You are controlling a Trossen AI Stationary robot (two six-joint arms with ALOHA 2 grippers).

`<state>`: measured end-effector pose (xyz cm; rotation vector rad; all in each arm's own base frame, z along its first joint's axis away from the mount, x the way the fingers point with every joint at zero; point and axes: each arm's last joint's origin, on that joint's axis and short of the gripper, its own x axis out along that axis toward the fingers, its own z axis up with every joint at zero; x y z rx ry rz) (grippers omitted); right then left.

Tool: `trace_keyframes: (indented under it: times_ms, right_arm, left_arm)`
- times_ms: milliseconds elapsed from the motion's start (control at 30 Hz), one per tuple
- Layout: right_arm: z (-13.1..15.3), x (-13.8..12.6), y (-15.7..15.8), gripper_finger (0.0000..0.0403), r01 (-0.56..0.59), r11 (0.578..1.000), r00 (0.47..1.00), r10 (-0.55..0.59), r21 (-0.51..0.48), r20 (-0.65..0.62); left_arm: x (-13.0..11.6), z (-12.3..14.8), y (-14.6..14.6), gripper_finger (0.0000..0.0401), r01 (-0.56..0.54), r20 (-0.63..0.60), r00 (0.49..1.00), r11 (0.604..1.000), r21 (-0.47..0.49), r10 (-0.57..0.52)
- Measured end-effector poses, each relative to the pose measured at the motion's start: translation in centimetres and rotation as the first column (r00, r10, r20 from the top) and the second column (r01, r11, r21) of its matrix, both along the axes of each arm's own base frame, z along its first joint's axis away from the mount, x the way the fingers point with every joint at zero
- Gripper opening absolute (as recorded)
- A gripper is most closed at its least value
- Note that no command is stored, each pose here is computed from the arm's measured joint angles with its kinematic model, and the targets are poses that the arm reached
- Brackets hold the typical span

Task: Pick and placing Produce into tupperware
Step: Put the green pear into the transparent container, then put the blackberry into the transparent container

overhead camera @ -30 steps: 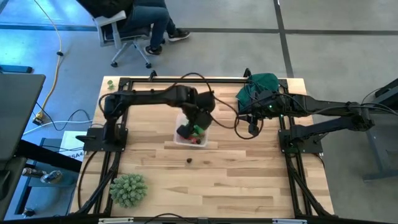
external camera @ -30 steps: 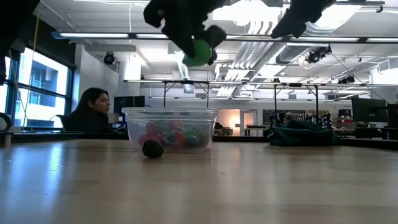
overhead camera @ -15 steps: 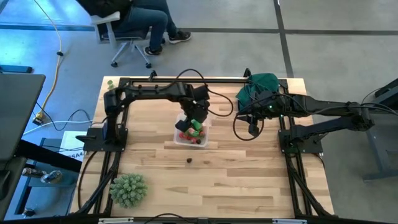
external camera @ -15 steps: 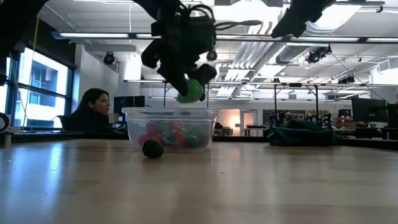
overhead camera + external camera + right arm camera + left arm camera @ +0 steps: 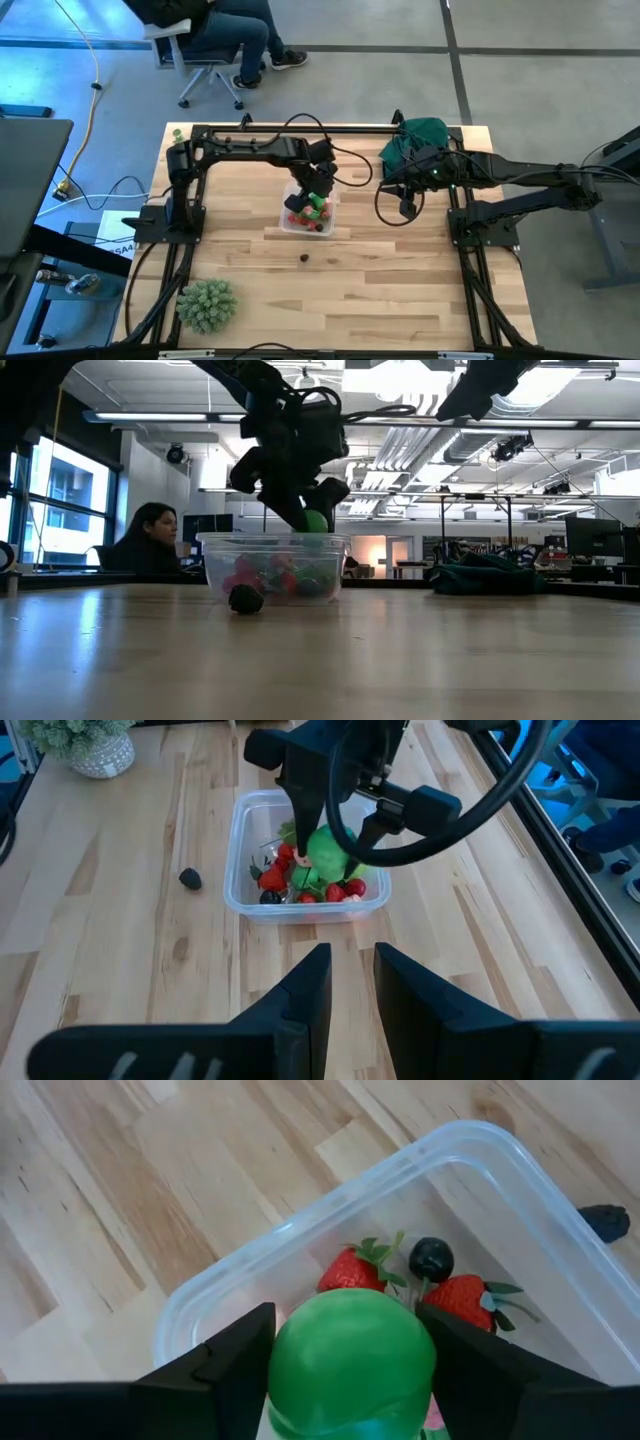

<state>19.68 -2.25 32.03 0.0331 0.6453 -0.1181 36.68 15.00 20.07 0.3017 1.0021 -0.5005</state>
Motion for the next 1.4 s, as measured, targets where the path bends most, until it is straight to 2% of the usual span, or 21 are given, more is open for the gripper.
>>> trace_keyframes:
  times_ms: [167,467,600,833,1000,1267,1400]
  right_arm:
    - [0.0,0.0,0.0,0.0068,0.000,1.000,1.000,0.000,0.000,0.000]
    - [0.0,0.0,0.0,0.0068,0.000,1.000,1.000,0.000,0.000,0.000]
    - [0.0,0.0,0.0,0.0068,0.000,1.000,1.000,0.000,0.000,0.000]
    - [0.0,0.0,0.0,0.0068,0.000,1.000,1.000,0.000,0.000,0.000]
    - [0.0,0.0,0.0,0.0068,0.000,1.000,1.000,0.000,0.000,-0.001]
    - [0.0,0.0,0.0,0.0068,0.000,1.000,1.000,0.000,0.000,0.000]
    - [0.0,0.0,0.0,0.0068,0.000,1.000,1.000,0.000,0.000,-0.001]
  left_arm:
    - [-0.1,-0.7,0.0,0.0238,-0.004,0.008,1.000,1.000,0.002,0.004]
    - [-0.1,-0.9,0.0,0.0219,-0.021,0.007,1.000,1.000,0.004,0.021]
    - [0.1,-0.9,-0.3,0.0246,-0.037,0.001,0.999,0.999,0.002,0.037]
    - [0.5,-1.0,-1.4,0.0302,-0.030,-0.025,0.999,0.997,0.072,0.031]
    - [0.6,-1.0,-1.7,0.0322,-0.025,-0.028,0.999,0.996,0.082,0.027]
    - [0.4,-0.7,-1.8,0.0312,-0.029,-0.042,0.999,0.997,0.076,0.032]
    - [0.0,0.7,-1.9,0.0305,-0.036,-0.039,0.998,0.996,0.076,0.039]
